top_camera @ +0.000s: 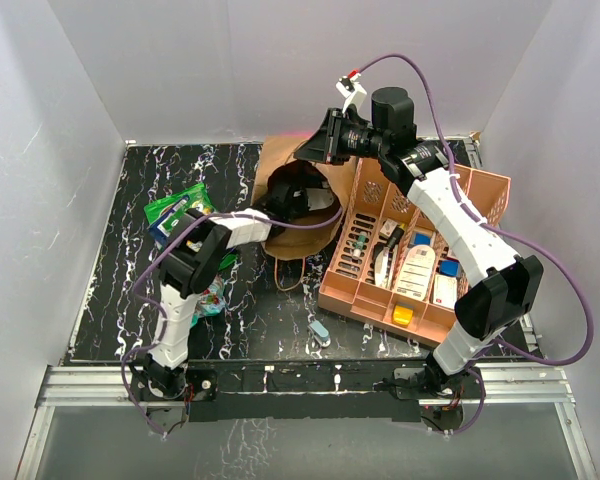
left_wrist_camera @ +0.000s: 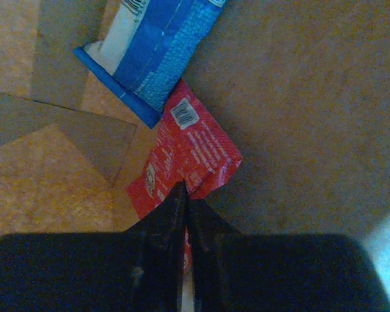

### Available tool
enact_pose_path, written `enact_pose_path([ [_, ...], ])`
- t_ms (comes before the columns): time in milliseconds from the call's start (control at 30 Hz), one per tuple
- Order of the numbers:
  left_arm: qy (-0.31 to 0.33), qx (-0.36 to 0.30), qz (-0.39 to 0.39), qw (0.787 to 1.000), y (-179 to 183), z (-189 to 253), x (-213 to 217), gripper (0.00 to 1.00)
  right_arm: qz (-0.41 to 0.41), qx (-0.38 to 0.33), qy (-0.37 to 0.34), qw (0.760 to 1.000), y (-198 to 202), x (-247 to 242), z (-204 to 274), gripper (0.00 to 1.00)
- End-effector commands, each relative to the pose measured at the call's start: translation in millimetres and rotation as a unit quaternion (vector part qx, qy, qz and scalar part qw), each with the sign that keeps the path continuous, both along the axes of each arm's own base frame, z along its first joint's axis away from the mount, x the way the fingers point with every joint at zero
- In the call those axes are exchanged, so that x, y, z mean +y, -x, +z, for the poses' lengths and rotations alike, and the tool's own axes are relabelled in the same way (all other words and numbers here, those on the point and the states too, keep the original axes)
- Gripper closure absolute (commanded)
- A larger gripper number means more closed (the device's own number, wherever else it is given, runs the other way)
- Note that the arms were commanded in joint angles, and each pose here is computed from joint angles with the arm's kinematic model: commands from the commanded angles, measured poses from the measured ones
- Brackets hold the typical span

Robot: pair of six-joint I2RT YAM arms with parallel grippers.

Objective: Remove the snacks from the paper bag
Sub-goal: Take out the snack from the paper bag.

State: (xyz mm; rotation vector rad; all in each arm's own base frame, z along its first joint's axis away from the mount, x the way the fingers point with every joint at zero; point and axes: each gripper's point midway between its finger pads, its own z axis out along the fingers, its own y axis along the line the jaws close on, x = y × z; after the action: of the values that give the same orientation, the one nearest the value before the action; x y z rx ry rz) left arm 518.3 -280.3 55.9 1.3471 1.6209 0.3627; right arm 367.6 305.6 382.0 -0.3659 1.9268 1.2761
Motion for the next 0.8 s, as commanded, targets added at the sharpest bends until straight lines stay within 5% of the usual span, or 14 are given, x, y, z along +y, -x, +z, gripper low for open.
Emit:
enact_pose_path([
  [0,0.022,-0.001,-0.017,1.0,36,59,-4,1.0,0.004,-0.056,-0.018,0.998,2,0,31,0.93],
  [333,0.046,0.084,-0.068,0.993,156,98,-3,1.0,0.0,-0.053,-0.021,0.998,-8,4,19,0.93],
  [533,0.091,0.178,-0.124,0.972,240,125,3,1.0,-0.008,-0.054,-0.018,0.998,-12,3,15,0.93],
  [767,0.243,0.179,-0.155,0.941,317,217,32,1.0,-0.011,-0.052,-0.018,0.998,-13,0,5,0.93],
])
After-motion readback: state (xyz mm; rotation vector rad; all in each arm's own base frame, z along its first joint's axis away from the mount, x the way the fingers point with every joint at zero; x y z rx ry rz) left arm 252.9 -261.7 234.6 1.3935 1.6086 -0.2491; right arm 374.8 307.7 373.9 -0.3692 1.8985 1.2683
